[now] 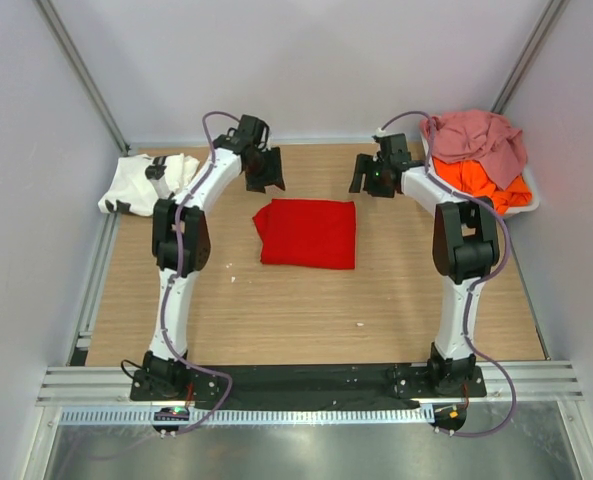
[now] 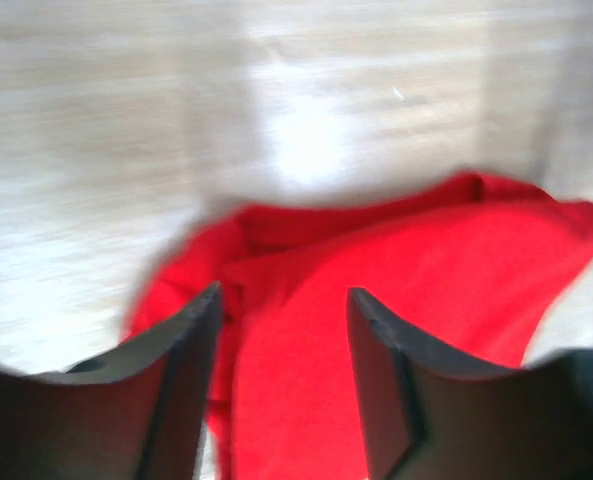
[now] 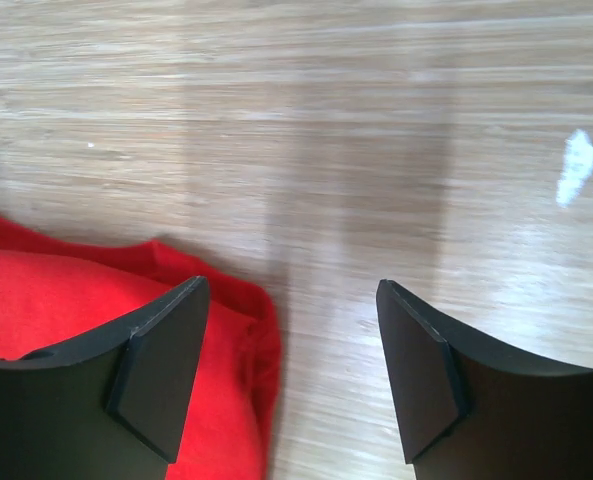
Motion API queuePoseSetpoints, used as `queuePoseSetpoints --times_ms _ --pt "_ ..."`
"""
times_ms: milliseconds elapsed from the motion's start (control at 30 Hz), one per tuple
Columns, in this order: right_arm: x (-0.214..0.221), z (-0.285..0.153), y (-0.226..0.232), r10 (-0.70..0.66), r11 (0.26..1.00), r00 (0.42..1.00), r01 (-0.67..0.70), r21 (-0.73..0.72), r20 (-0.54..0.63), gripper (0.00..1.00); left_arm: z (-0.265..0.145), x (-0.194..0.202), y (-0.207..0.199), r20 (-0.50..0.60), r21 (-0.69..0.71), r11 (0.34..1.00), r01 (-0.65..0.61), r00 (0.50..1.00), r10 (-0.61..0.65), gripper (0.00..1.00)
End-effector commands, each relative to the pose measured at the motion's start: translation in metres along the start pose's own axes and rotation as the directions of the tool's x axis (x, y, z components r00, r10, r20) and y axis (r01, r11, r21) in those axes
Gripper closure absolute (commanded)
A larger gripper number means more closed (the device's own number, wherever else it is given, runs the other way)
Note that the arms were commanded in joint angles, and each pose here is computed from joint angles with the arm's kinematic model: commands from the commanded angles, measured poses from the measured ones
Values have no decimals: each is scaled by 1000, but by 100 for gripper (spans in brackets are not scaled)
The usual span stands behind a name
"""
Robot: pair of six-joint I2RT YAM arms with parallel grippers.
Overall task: Fold and stack the t-shirts
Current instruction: Fold the tshirt, then neatly place the folded tshirt to the corner
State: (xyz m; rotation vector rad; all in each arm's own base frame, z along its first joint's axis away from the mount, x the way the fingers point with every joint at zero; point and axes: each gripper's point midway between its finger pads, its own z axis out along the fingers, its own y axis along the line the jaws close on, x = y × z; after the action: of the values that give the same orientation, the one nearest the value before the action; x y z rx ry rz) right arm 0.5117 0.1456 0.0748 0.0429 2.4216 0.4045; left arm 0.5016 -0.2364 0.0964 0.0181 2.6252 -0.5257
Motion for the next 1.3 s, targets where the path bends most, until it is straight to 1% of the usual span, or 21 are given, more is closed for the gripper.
queuePoseSetpoints --times_ms 0,33,67,133,167,200,233,267,333,367,400,500,533,600,700,900,1000,1100,1200,1233,1267 --pt "-36 -24 9 9 999 998 -6 -41 63 26 -34 -32 27 75 -116 992 56 996 -47 39" --pt "-33 -31 9 20 999 998 -18 -40 60 26 -40 -32 36 84 -148 986 71 995 -59 34" --pt "-32 -37 8 33 999 997 -31 -37 64 26 -46 -33 37 102 -155 985 74 993 -59 27" --pt "-23 -54 9 58 998 996 -55 -42 73 26 -62 -32 40 157 -161 985 64 987 -38 19" --pt "-17 -59 8 71 997 995 -68 -40 74 25 -66 -30 43 171 -164 984 63 985 -35 9" --pt "-9 -63 8 100 994 993 -97 -40 67 25 -69 -26 43 180 -151 987 61 983 -33 4" --pt "15 -64 3 117 993 993 -116 -32 31 25 -67 -7 49 150 -138 988 65 988 -44 1" --pt "10 -79 10 123 991 990 -119 -62 68 25 -66 -9 39 168 -64 996 62 985 -50 0" --pt "37 -86 18 169 979 985 -163 -120 39 25 -55 8 36 153 6 999 52 987 -53 0" --pt "37 -100 26 171 975 984 -161 -152 58 25 -51 13 34 151 31 998 50 987 -54 0" --pt "57 -102 33 170 972 985 -164 -170 20 25 -47 19 29 141 79 996 41 989 -52 0" --pt "67 -124 52 140 968 990 -130 -215 34 25 -23 34 28 136 144 988 48 988 -68 0" --pt "79 -129 58 120 968 993 -114 -221 13 25 -16 35 29 139 158 986 46 988 -68 0" --pt "79 -144 64 109 967 994 -98 -234 33 25 3 44 32 102 168 984 67 991 -85 0" --pt "91 -155 64 98 968 995 -90 -234 24 24 17 50 30 76 205 975 88 991 -106 0" --pt "98 -168 58 76 975 996 -66 -214 39 24 18 64 13 64 287 953 94 991 -117 0" --pt "107 -163 54 73 977 997 -68 -203 18 24 18 76 5 45 295 952 82 994 -100 3" --pt "115 -157 52 76 975 997 -74 -208 -1 24 26 103 0 -4 287 954 86 996 -89 7" --pt "120 -153 52 77 974 997 -79 -212 -15 24 37 120 -6 -36 298 950 97 995 -90 22" --pt "121 -152 51 76 974 997 -78 -213 -16 24 40 120 -9 -35 314 945 95 995 -89 37" --pt "123 -151 50 73 975 997 -76 -209 -19 24 47 126 -8 -60 320 939 124 992 -110 48"
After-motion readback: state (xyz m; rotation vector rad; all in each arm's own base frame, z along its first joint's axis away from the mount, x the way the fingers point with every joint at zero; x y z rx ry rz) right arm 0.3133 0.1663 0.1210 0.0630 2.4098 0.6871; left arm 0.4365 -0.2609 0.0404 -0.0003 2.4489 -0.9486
